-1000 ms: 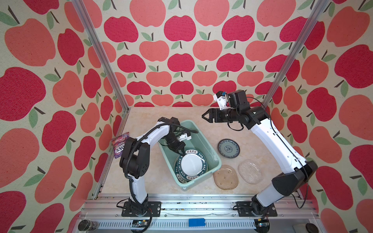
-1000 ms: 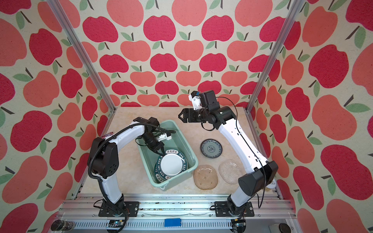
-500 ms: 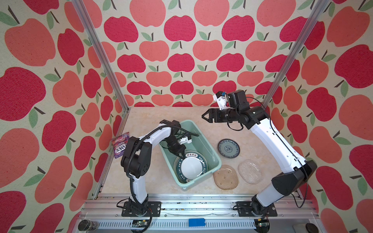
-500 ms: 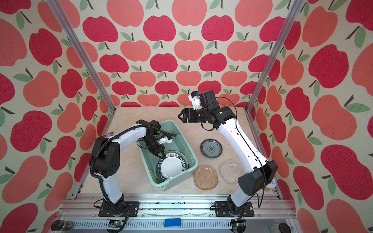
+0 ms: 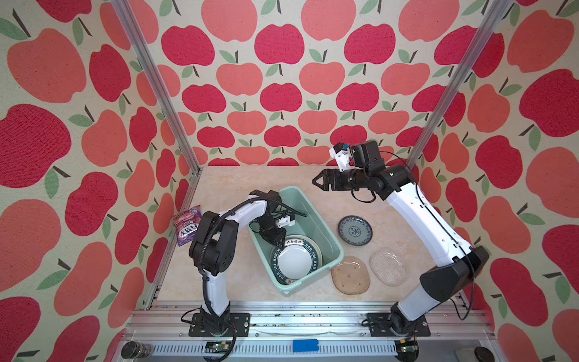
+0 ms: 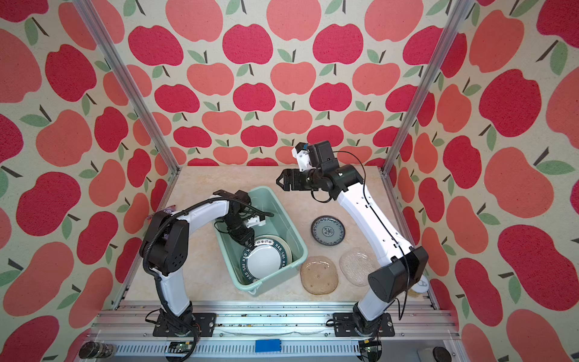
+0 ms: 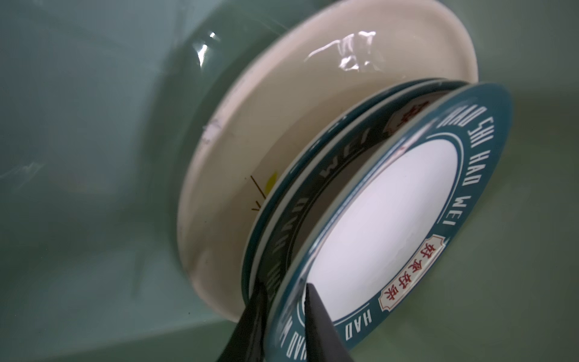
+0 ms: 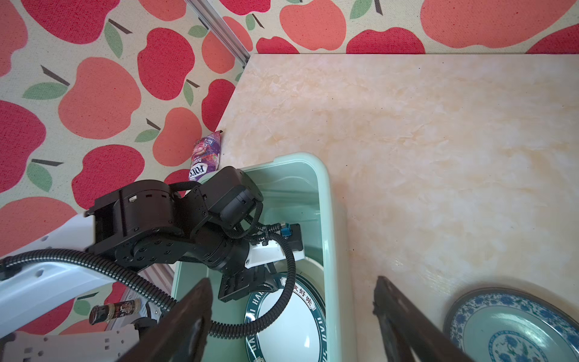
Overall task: Place the plates into the plastic bin on the countertop
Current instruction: Place the plate in the plastic bin.
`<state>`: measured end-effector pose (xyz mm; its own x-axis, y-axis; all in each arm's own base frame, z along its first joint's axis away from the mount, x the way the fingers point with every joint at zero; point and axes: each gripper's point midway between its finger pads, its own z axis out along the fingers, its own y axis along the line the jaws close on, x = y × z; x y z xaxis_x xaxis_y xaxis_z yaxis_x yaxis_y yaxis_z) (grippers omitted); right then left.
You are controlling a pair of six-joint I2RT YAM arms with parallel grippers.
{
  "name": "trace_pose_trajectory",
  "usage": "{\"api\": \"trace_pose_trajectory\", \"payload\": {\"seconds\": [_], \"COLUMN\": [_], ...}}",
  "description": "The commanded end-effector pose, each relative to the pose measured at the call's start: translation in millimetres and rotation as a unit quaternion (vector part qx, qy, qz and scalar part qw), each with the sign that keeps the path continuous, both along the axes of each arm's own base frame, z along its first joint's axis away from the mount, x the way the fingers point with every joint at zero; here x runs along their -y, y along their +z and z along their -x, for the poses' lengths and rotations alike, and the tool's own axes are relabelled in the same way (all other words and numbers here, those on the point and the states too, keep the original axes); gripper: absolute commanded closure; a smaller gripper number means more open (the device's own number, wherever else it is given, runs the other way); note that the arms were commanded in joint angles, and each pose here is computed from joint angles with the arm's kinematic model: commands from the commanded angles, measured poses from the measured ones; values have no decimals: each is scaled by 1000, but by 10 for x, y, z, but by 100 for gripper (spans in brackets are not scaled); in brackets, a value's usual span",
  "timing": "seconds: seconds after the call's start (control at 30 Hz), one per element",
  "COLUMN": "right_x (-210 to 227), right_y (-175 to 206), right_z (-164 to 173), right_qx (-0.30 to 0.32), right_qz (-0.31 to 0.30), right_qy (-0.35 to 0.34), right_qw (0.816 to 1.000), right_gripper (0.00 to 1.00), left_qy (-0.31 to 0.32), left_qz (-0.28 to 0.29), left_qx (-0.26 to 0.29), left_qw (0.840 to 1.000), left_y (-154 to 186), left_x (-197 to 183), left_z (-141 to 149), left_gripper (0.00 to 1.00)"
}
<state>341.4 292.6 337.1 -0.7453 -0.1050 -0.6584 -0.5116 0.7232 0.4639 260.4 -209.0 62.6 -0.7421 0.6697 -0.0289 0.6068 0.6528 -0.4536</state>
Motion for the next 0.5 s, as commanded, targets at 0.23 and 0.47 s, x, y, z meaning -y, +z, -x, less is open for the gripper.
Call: {"api": "trace_pose_trajectory", "payload": {"seconds": [0.23,0.47], "right_x": [-13,44], "right_y": [35,84], "right_z": [-28,-10], "right_qx": [-8,0], "right_qz": [-12,-1], "right_qy": [-2,-7], "right_qw": [1000,1000], "right_gripper": [18,17], "left_qy": [33,50], "left_qz": [-14,8], "left_qx": [42,128], "left_qw": [998,990], "left_y": [42,431], "left_x": [-77,-94], "left_z": [-186,-396], "left_gripper": [65,39]}}
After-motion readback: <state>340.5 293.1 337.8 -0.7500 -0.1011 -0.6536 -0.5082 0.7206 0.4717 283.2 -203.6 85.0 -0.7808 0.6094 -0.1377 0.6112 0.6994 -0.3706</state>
